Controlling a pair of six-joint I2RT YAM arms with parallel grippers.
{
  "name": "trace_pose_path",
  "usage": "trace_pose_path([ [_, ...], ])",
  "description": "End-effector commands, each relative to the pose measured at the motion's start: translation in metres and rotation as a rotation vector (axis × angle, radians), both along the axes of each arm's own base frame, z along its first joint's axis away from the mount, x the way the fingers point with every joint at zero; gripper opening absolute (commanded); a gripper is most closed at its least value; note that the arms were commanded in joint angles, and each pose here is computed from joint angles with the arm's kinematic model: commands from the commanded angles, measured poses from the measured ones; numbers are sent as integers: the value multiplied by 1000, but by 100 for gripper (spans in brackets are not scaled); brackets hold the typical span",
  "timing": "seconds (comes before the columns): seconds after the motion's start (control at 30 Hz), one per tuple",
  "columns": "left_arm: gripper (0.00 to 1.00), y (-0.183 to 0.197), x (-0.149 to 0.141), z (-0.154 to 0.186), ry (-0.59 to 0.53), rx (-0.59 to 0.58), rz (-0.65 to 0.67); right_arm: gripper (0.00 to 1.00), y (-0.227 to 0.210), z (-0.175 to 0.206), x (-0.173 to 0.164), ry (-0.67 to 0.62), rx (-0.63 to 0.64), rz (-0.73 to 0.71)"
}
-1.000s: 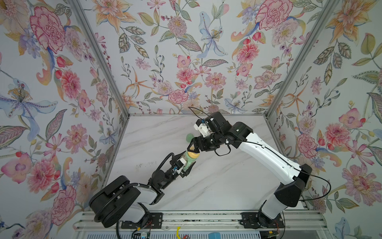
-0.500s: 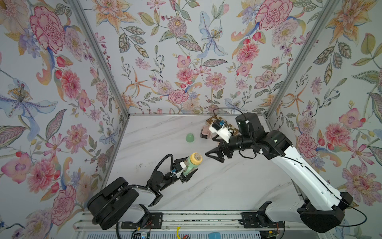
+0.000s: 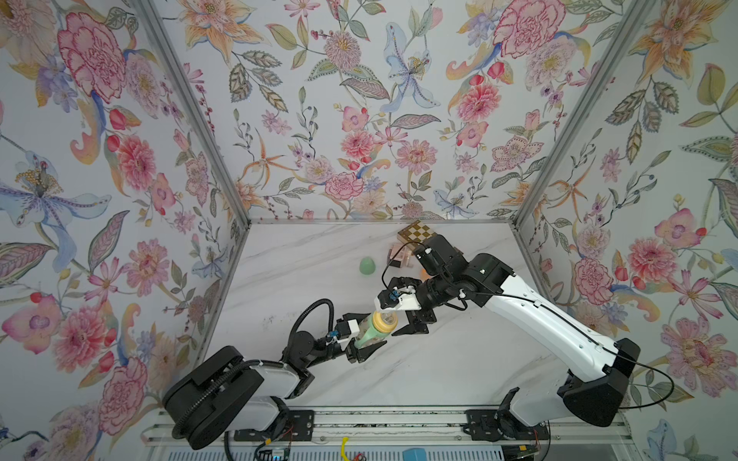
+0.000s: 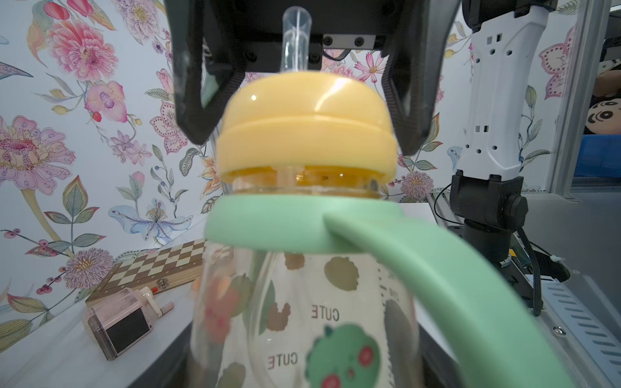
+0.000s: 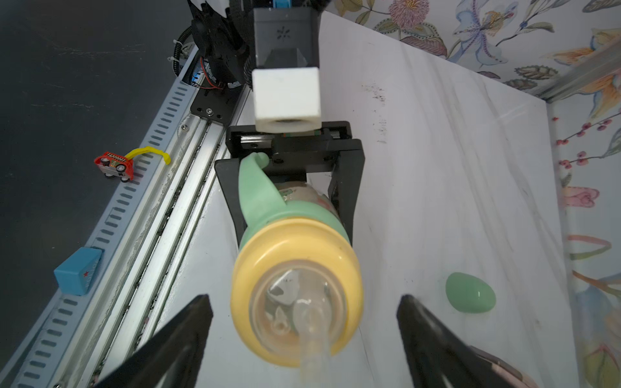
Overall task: Assemble the baby bottles
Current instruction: Screw the nipple onto the baby bottle.
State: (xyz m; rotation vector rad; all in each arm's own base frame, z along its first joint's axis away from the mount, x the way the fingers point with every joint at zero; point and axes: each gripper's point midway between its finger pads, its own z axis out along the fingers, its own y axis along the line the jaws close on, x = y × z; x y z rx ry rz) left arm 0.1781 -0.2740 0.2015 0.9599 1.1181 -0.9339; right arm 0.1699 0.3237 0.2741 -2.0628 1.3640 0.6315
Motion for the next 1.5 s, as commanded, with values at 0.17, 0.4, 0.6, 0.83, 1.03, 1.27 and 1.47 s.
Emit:
trace_pose_path([
  [0.17, 0, 4, -11, 42, -138, -124, -34, 72, 2, 0, -6, -3, -38, 43],
  [0.4, 0, 1, -8, 41, -130, -111, -37, 64, 6, -10, -11, -4, -75, 46],
  [0.6, 0, 0, -1, 43, -135, -107, -10, 52, 9, -13, -10, 21, -95, 11],
  [0.83, 0, 48, 92, 68, -298, 4, 780, 40, 35, 8, 72, 546, -81, -904],
  [1.03, 0, 56, 109, 76, -420, 37, 950, 69, 24, 59, 102, 991, 79, -1257],
  [1.27, 0, 39, 89, 68, -334, -18, 665, 89, -18, 116, 105, 959, 278, -1231],
  [1.47, 0, 16, 37, 71, -208, -125, 232, 93, -39, 132, 83, 641, 295, -909],
])
